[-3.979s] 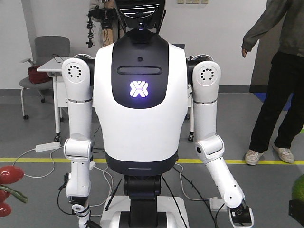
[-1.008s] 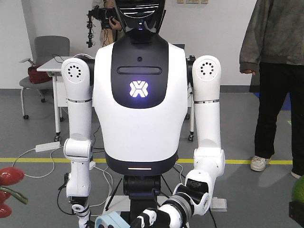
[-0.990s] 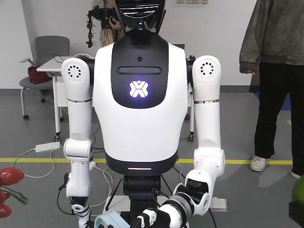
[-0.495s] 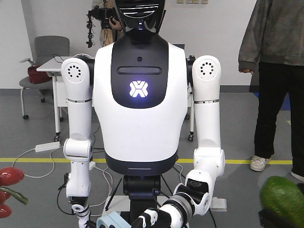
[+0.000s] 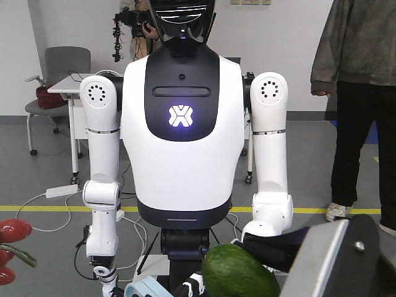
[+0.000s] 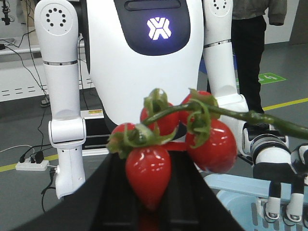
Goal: Pick snacks and fruit into basket
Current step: 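Move the right gripper with the green fruit over the blue basket, then open the right gripper to drop the green fruit into the basket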
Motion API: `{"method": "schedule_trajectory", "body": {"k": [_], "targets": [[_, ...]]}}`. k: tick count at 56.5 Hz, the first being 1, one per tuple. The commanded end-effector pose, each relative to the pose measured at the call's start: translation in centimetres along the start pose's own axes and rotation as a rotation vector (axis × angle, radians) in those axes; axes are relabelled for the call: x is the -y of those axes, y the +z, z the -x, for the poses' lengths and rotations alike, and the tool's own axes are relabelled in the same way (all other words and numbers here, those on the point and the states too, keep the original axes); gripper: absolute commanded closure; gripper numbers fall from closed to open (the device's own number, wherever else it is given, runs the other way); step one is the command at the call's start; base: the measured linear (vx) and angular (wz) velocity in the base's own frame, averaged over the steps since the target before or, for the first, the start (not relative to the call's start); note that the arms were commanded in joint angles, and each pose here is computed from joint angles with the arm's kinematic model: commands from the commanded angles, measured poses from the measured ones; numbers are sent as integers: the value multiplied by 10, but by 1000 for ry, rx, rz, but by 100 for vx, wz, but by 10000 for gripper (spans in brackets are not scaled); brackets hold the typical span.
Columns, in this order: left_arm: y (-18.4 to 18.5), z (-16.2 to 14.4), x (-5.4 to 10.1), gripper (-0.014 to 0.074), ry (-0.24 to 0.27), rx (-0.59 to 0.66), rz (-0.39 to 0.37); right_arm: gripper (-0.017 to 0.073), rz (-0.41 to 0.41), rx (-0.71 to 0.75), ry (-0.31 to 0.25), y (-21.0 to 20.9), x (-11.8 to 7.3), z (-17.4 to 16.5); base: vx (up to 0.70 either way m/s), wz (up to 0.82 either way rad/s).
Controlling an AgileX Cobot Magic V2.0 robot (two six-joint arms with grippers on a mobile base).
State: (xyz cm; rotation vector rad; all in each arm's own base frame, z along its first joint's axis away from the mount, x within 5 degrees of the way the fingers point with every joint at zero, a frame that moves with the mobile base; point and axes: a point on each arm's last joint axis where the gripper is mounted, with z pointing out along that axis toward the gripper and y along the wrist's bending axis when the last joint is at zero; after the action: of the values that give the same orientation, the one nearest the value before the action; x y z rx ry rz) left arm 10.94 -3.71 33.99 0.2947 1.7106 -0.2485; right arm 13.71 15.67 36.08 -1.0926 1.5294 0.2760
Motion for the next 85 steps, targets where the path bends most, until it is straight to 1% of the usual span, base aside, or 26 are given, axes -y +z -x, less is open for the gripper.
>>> {"method": "schedule_trajectory", "body": {"k": [1, 5, 9, 10, 13, 18, 21, 24, 28, 36, 40, 43, 52, 62, 73, 77, 81, 85], "targets": [[-2, 16, -1, 591, -14, 99, 9, 568, -33, 190, -72, -7, 7, 39, 0, 0], [-2, 15, -1, 591, -13, 98, 9, 568, -21, 214, -112, -6, 4, 50, 0, 0], [-2, 15, -1, 591, -13, 98, 9, 568, 3, 216, -175, -4, -3, 56, 0, 0], [-2, 15, -1, 591, -13, 98, 9, 568, 11, 217, -210, -4, -6, 57, 0, 0], [-2, 15, -1, 591, -12, 98, 9, 568, 34, 198, -274, -1, -13, 57, 0, 0], [-2, 15, -1, 591, -8, 98, 10, 568, 81, 162, -406, 7, -29, 55, 0, 0], [-2, 15, -1, 591, -4, 98, 11, 568, 110, 138, -476, 13, -39, 54, 0, 0], [-2, 15, -1, 591, -4, 98, 11, 568, 139, 108, -531, 19, -49, 51, 0, 0], [-2, 15, -1, 591, -4, 98, 11, 568, 173, 80, -588, 27, -61, 48, 0, 0], [-2, 15, -1, 591, -4, 97, 11, 568, 249, 68, -678, 40, -89, 44, 0, 0], [-2, 15, -1, 591, 1, 97, 13, 568, 288, 58, -707, 47, -102, 42, 0, 0], [-2, 15, -1, 591, 18, 96, 17, 568, 312, 38, -724, 51, -110, 38, 0, 0], [-2, 15, -1, 591, 24, 96, 19, 568, 354, -42, -761, 61, -124, 27, 0, 0], [-2, 15, -1, 591, 24, 96, 19, 568, 373, -131, -814, 73, -131, 15, 0, 0], [-2, 15, -2, 591, 25, 99, 19, 568, 358, -200, -934, 86, -135, 3, 0, 0], [-2, 15, -2, 591, 25, 102, 20, 568, 349, -211, -968, 89, -135, 1, 0, 0], [-2, 15, -2, 591, 25, 104, 20, 568, 343, -214, -987, 90, -135, 1, 0, 0], [-2, 15, -2, 591, 25, 104, 20, 568, 340, -223, -992, 89, -134, 0, 0, 0]]}}
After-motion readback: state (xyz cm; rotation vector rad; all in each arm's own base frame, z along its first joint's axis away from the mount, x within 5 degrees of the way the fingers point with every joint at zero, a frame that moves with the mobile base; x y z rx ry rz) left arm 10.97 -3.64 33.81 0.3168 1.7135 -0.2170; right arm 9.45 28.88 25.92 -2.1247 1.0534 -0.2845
